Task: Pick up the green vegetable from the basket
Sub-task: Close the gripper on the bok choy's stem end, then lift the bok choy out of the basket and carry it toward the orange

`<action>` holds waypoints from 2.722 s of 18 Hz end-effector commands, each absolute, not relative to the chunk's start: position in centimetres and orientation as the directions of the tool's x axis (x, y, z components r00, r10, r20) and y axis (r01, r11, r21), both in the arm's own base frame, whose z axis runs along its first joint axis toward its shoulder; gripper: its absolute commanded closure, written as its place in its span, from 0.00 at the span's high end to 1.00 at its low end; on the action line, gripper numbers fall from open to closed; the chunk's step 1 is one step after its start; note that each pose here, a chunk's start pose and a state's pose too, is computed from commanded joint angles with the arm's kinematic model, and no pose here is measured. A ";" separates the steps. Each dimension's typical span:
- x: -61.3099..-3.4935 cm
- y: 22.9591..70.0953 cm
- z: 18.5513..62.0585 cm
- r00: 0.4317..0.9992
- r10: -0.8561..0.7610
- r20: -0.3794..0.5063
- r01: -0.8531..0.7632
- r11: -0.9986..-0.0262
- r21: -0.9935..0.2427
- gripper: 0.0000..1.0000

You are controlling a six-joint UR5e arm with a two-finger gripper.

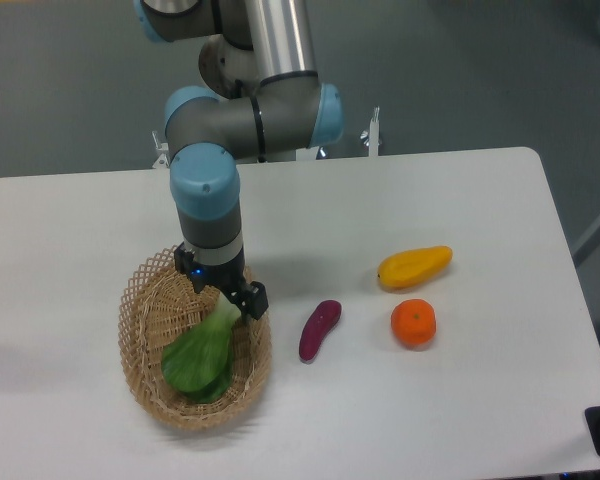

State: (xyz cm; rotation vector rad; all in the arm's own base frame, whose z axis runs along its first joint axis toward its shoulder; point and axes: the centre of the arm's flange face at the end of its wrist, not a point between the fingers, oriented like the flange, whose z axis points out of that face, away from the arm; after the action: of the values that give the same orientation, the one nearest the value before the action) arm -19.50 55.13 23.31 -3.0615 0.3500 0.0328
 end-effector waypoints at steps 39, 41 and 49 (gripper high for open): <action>-27.7 53.7 36.2 0.951 -0.179 -0.252 -0.236 -0.947 -0.218 0.28; -30.1 52.4 36.4 0.947 -0.190 -0.259 -0.246 -0.948 -0.202 0.28; -40.4 43.8 39.4 0.950 -0.232 -0.208 -0.270 -0.946 -0.178 0.28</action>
State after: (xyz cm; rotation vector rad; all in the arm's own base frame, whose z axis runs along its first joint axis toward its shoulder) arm -40.37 43.82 39.41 -2.8988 0.3770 0.2727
